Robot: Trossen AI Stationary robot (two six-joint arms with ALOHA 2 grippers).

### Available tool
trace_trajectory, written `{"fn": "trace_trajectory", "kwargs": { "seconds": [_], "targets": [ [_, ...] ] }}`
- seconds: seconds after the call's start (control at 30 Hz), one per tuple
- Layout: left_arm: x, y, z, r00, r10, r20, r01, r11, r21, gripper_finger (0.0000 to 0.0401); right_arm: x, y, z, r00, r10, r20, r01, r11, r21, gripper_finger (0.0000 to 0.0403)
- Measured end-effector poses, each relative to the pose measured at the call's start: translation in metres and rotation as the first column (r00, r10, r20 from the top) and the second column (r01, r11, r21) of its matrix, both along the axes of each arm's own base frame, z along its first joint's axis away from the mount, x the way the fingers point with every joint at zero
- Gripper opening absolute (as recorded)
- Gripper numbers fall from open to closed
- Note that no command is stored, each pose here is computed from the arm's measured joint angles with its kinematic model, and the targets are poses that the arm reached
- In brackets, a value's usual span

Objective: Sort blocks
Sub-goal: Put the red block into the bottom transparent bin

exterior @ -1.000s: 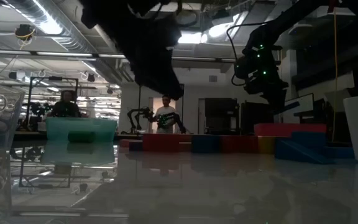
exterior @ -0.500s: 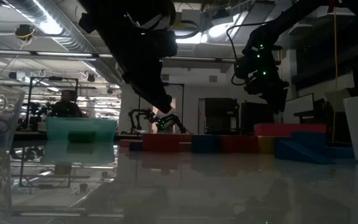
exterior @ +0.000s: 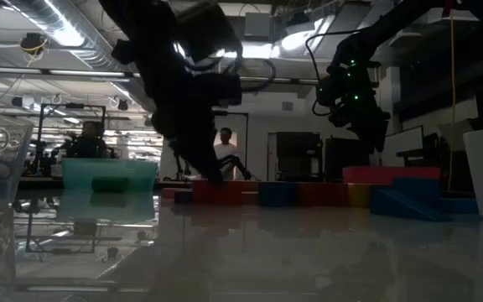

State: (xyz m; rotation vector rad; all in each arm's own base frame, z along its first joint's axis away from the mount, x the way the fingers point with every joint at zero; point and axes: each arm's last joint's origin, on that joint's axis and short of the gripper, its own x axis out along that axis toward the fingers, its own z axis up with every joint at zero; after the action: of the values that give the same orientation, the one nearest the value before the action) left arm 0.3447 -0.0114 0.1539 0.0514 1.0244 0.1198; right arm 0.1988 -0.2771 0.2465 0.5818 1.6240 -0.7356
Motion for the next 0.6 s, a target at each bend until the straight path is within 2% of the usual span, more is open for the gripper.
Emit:
{"fn": "trace_trajectory", "kwargs": {
  "seconds": [0.2, 0.37, 0.5, 0.6],
  "targets": [
    [0.003, 0.005, -0.012, 1.000, 0.005, -0.029, -0.005, 1.000, -0.007, 0.0143, 0.000, 0.000, 0.000, 1.000, -0.002, 0.015, 0.002, 1.000, 0.013, 0.0245],
    [0.004, 0.004, -0.011, 0.999, -0.026, -0.024, 0.026, 1.000, 0.003, 0.0086, 0.009, 0.007, 0.000, 0.997, 0.015, 0.076, -0.019, 0.998, 0.059, 0.0231],
    [0.004, 0.005, -0.009, 1.000, -0.026, -0.009, 0.026, 1.000, 0.003, 0.0032, 0.023, 0.024, 0.008, 0.990, 0.094, 0.106, -0.100, 0.994, 0.052, 0.0218],
    [0.003, 0.005, -0.006, 1.000, -0.016, -0.007, 0.016, 1.000, -0.002, 0.0031, 0.036, 0.042, 0.017, 0.977, 0.175, 0.123, -0.180, 0.983, 0.030, 0.0208]
  ]
}}
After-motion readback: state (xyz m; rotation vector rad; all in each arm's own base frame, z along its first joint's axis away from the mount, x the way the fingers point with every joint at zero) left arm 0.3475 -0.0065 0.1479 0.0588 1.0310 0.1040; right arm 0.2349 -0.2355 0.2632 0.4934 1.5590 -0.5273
